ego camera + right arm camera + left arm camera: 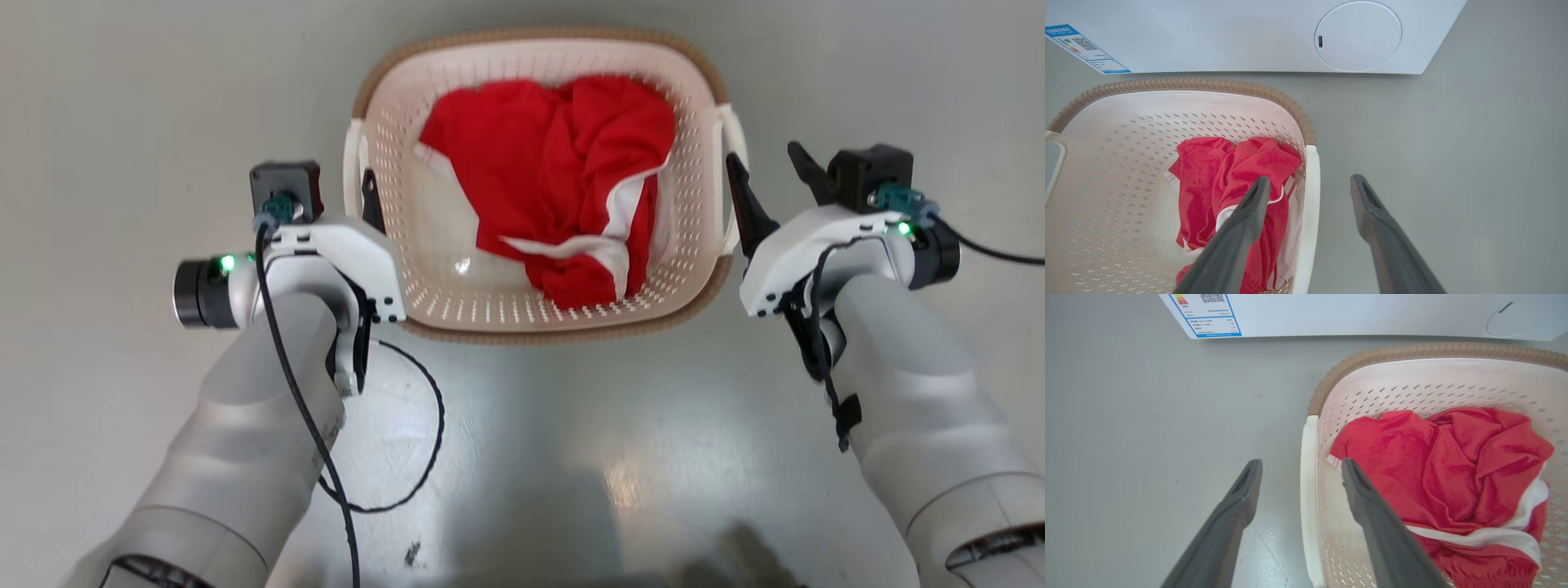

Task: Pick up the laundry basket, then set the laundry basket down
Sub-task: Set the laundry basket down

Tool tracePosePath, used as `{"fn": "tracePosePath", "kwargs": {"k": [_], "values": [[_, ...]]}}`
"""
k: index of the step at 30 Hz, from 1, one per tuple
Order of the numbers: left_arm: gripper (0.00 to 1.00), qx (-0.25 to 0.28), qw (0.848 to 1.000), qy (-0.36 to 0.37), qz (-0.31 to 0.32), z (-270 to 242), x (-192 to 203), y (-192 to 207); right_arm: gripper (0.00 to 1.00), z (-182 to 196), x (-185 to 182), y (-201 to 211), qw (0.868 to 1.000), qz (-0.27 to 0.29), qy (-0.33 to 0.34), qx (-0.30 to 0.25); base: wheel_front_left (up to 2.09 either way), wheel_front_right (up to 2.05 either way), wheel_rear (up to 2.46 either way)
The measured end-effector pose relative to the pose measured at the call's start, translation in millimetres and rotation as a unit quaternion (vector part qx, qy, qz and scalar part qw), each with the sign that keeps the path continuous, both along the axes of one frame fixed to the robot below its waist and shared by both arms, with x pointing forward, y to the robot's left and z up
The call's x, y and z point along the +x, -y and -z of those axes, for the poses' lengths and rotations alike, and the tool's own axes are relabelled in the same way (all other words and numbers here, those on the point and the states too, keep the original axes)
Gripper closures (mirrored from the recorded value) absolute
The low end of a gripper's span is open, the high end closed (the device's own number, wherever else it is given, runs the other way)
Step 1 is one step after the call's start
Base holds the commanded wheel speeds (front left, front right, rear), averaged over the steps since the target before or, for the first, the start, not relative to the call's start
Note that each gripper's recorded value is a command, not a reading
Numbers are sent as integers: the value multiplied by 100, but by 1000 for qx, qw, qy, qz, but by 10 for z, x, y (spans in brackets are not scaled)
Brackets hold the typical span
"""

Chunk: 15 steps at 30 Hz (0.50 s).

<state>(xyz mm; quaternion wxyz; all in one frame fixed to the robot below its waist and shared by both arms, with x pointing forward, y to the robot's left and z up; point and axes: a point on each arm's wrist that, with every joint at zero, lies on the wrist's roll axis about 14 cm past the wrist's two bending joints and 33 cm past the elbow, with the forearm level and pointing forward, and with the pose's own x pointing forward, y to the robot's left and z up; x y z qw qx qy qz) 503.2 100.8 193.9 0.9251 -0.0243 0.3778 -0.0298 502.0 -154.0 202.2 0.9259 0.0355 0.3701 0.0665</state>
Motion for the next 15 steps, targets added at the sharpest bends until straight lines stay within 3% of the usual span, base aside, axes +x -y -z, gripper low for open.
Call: {"fn": "tracePosePath", "kwargs": {"k": [8,15], "values": [[0,-34,996,68,-54,-615,76,-186,0,-577,24,47,998,-4,65,-12,0,0,0],[0,-44,991,103,-75,-1040,-191,-384,0,-1082,-149,57,993,-7,116,-17,0,0,0]]}}
